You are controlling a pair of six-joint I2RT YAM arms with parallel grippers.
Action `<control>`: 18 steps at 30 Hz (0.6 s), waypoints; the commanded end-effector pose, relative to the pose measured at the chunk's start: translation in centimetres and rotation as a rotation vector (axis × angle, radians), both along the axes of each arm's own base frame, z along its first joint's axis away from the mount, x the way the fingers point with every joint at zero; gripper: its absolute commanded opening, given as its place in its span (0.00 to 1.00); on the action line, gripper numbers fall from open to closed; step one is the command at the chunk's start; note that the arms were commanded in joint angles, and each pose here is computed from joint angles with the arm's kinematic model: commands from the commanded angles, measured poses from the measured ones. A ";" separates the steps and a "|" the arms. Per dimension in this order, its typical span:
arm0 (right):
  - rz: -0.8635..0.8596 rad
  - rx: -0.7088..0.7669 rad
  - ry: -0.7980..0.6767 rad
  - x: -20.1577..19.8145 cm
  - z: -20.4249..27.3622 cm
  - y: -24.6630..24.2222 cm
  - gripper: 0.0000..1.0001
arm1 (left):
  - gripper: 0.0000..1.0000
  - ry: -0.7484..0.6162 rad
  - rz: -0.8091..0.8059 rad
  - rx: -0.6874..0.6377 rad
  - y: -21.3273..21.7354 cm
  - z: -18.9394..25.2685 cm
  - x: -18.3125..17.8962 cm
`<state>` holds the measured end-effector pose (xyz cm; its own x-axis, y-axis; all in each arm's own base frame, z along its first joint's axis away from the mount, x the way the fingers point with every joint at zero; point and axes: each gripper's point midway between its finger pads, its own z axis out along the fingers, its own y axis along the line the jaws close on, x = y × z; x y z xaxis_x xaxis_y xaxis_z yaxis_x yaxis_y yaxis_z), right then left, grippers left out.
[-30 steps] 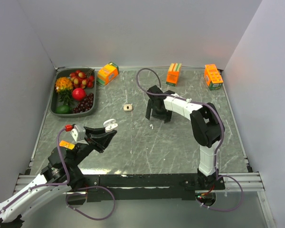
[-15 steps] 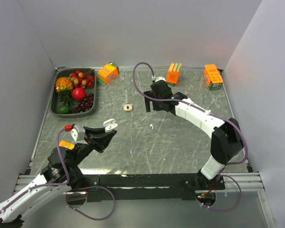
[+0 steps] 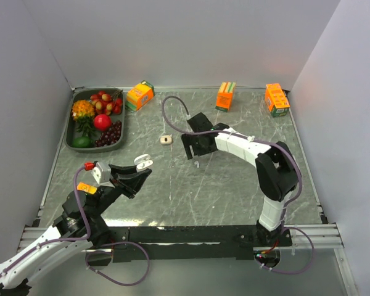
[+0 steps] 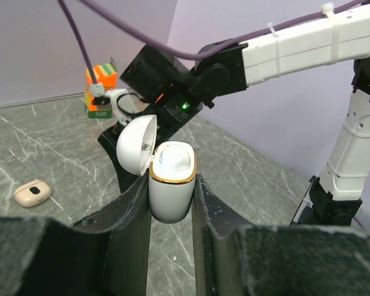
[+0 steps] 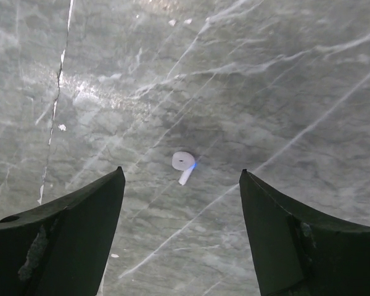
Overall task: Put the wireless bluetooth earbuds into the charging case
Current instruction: Pick up the earbud from the center of the board.
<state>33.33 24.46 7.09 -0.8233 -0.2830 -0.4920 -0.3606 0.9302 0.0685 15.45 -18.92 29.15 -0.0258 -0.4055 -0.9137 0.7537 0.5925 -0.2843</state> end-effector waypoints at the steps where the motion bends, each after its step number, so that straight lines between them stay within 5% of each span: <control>1: 0.004 0.000 0.057 -1.0 -1.8 1.4 0.78 | 0.01 -0.023 -0.009 -0.049 0.2 2.2 -0.4; 18: -0.059 -0.081 0.089 -1.2 -4.5 0.8 0.61 | 0.01 -0.015 -0.008 -0.045 0.2 2.0 -0.3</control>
<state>31.55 25.42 3.01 -0.8708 -0.2911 -0.3962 -0.3373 0.9400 0.0507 15.51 -19.03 28.99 -0.0351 -0.4045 -0.9139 0.7520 0.5916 -0.2907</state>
